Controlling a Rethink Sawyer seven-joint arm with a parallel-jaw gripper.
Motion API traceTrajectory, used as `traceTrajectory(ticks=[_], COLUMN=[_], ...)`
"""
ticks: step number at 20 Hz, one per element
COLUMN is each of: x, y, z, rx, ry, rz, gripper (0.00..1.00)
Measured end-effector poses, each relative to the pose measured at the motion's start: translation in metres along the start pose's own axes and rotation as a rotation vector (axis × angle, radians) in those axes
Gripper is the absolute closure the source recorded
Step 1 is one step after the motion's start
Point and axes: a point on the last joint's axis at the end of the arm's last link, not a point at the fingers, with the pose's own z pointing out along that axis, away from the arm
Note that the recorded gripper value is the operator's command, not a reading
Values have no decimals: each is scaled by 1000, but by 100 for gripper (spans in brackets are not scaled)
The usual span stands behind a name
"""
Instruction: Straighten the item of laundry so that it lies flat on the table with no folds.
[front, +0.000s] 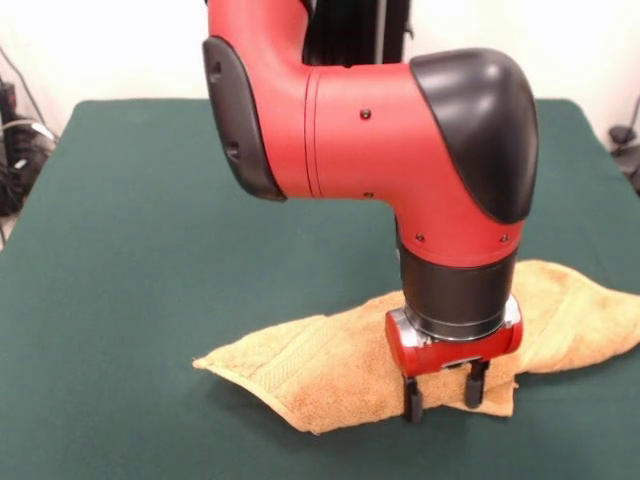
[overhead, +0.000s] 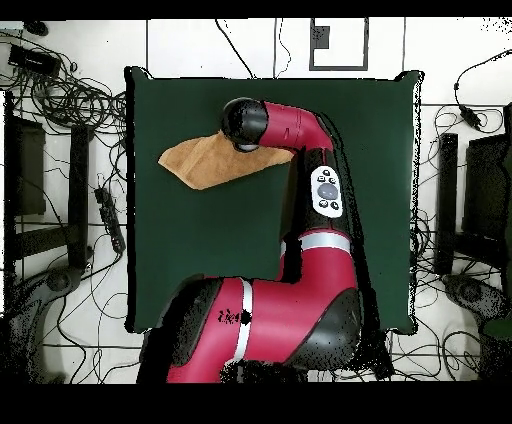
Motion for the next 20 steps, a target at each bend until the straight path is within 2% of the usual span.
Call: traceTrajectory(ticks=[16,20], x=[-3,-2], y=[-6,-6], z=[-1,-5], rx=[-36,-59], ry=[-14,-14], rz=[28,39], gripper=[0,0])
